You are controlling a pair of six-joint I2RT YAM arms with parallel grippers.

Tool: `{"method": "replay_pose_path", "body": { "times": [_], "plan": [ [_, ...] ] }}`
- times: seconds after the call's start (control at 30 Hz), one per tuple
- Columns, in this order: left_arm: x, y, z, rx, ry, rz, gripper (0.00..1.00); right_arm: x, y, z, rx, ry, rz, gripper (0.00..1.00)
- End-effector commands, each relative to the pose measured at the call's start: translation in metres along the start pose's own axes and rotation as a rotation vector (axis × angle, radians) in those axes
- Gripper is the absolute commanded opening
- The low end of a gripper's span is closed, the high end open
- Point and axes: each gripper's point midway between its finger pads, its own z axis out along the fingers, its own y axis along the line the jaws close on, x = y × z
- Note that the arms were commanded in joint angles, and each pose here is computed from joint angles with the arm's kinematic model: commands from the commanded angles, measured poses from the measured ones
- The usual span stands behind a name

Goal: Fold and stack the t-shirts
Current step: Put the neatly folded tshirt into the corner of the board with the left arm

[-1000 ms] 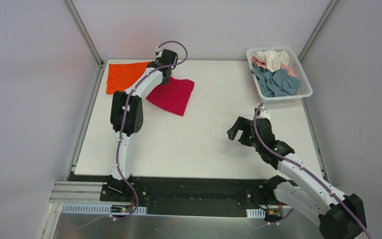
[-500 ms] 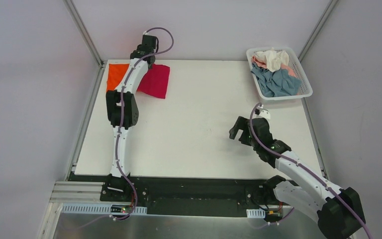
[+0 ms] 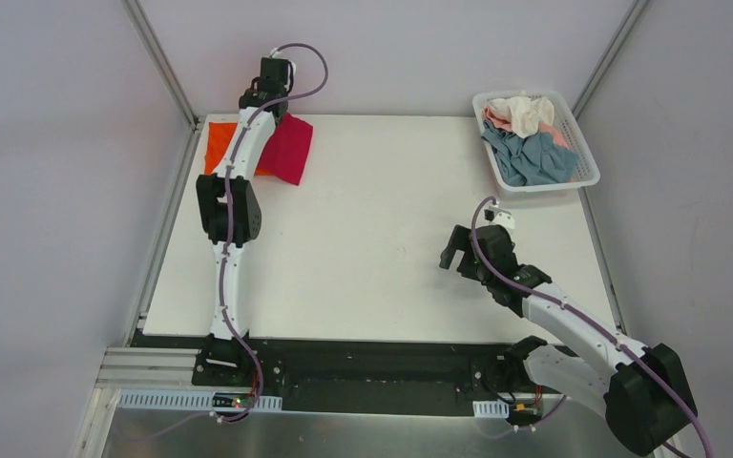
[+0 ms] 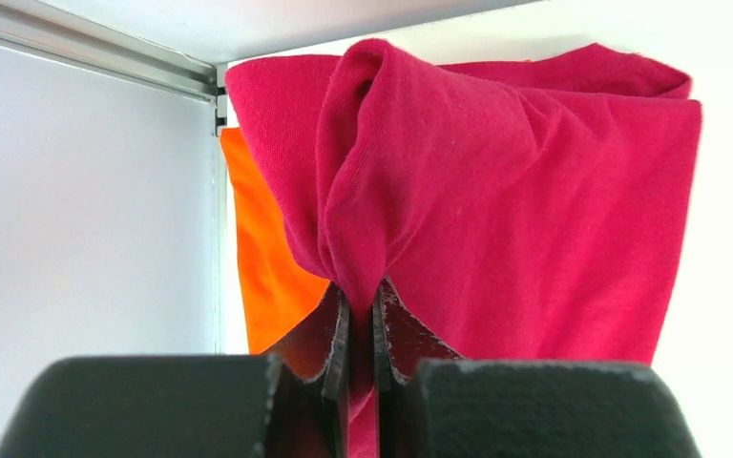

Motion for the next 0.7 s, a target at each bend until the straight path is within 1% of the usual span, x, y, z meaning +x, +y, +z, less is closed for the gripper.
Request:
{"method": "replay_pose_path", "body": {
  "times": [0.0, 0.2, 0.47, 0.67],
  "plan": [
    [-0.069, 0.049, -0.057, -0.058, -0.196, -0.09, 0.0, -0.02, 0.006, -0.002, -0.008, -0.061, 0.005, 1.0],
    [-0.086, 0.057, -0.072, -0.051, -0.255, -0.125, 0.0, -0.02, 0.008, -0.003, -0.016, -0.055, 0.003, 0.99],
    [-0.089, 0.064, -0.075, -0.072, -0.262, -0.09, 0.0, -0.021, 0.007, -0.003, -0.011, -0.058, 0.007, 0.99],
    [-0.094, 0.073, -0.083, -0.088, -0.28, -0.096, 0.0, -0.02, 0.007, -0.002, -0.007, -0.053, 0.006, 0.99]
  ]
}}
